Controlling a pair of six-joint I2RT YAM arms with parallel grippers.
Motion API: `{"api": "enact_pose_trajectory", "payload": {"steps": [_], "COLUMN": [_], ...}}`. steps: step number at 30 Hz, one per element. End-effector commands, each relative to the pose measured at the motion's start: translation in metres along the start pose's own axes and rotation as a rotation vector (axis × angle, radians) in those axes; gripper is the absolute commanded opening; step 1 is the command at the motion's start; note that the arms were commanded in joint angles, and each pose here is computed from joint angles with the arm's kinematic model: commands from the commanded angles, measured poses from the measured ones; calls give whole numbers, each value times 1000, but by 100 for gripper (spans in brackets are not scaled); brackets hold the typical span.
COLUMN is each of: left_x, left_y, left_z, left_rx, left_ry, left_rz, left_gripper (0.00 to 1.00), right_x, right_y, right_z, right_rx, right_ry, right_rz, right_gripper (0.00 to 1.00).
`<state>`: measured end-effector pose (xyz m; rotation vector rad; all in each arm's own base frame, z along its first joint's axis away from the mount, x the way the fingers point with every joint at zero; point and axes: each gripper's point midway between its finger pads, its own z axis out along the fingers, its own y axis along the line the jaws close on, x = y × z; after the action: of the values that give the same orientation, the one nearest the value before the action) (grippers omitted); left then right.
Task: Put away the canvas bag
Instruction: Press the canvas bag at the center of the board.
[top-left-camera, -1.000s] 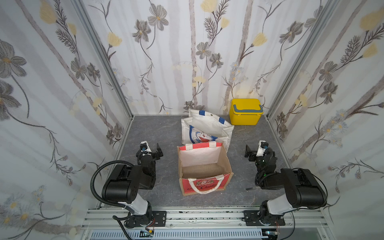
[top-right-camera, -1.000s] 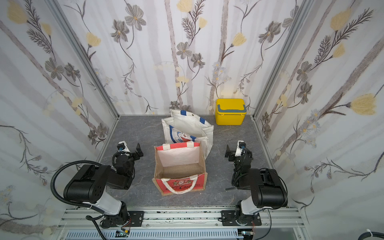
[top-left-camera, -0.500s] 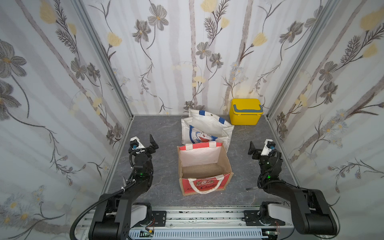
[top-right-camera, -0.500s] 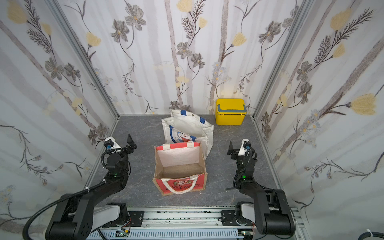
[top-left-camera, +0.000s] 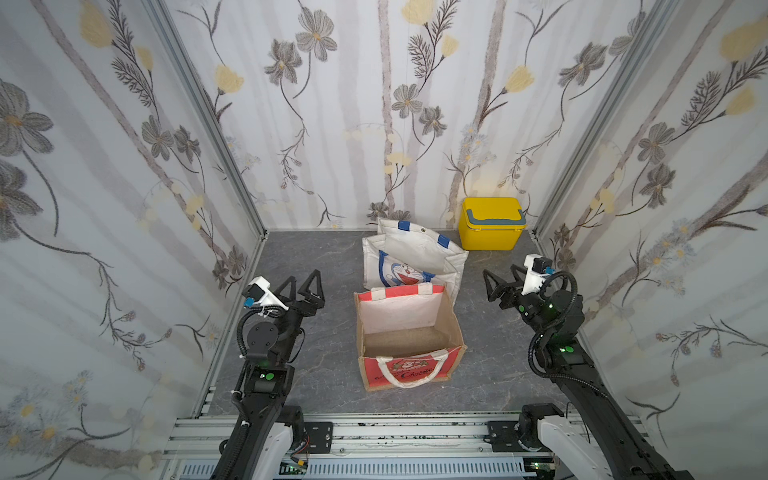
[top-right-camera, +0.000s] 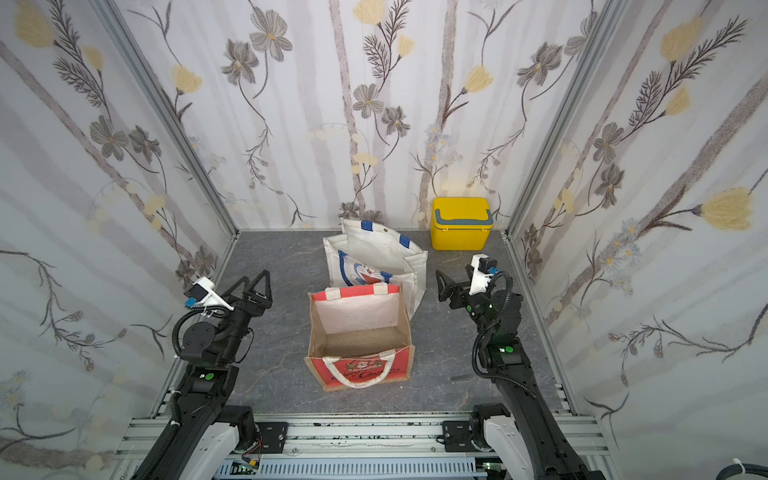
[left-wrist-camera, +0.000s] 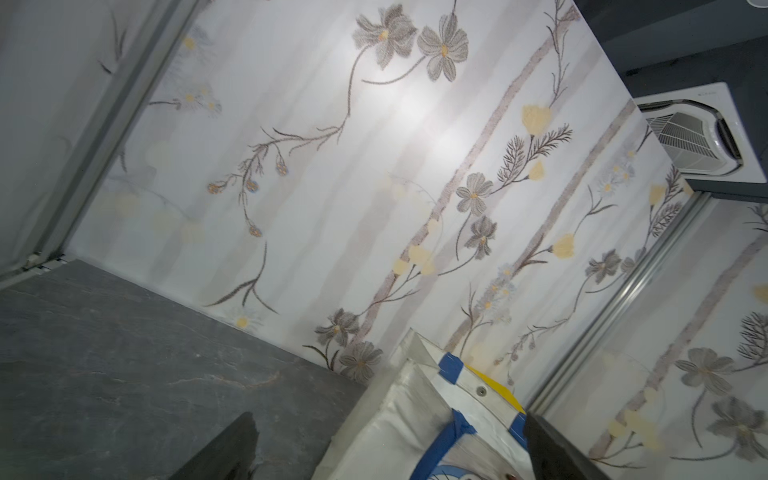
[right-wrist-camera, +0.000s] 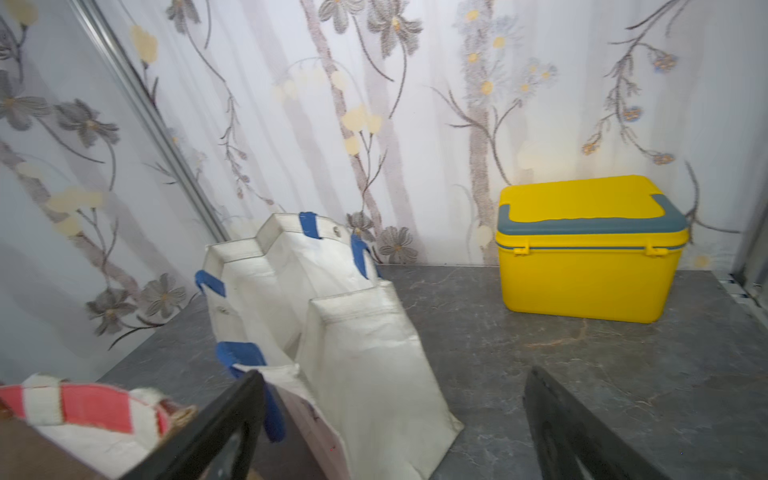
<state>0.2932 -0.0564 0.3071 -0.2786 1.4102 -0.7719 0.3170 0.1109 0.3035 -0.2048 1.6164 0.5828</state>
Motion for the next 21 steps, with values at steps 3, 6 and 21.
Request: {"api": "enact_pose_trajectory", "payload": {"steps": [3, 6, 21], "left_x": [45, 52, 105], "left_y": [-16, -26, -47], "left_z": [-2, -2, -9], "left_rx": [85, 122, 130], "left_ry": [249, 308, 584], "left_rz": [-126, -125, -70], "left_gripper": [95, 91, 76], "right_x": [14, 8, 88], "right_y": [66, 108, 247], "right_z": [12, 15, -31], "right_rx": [-164, -251, -618], "right_ry": [179, 214, 547], "right_rz": [-43, -96, -298], "right_gripper": [94, 94, 98]}}
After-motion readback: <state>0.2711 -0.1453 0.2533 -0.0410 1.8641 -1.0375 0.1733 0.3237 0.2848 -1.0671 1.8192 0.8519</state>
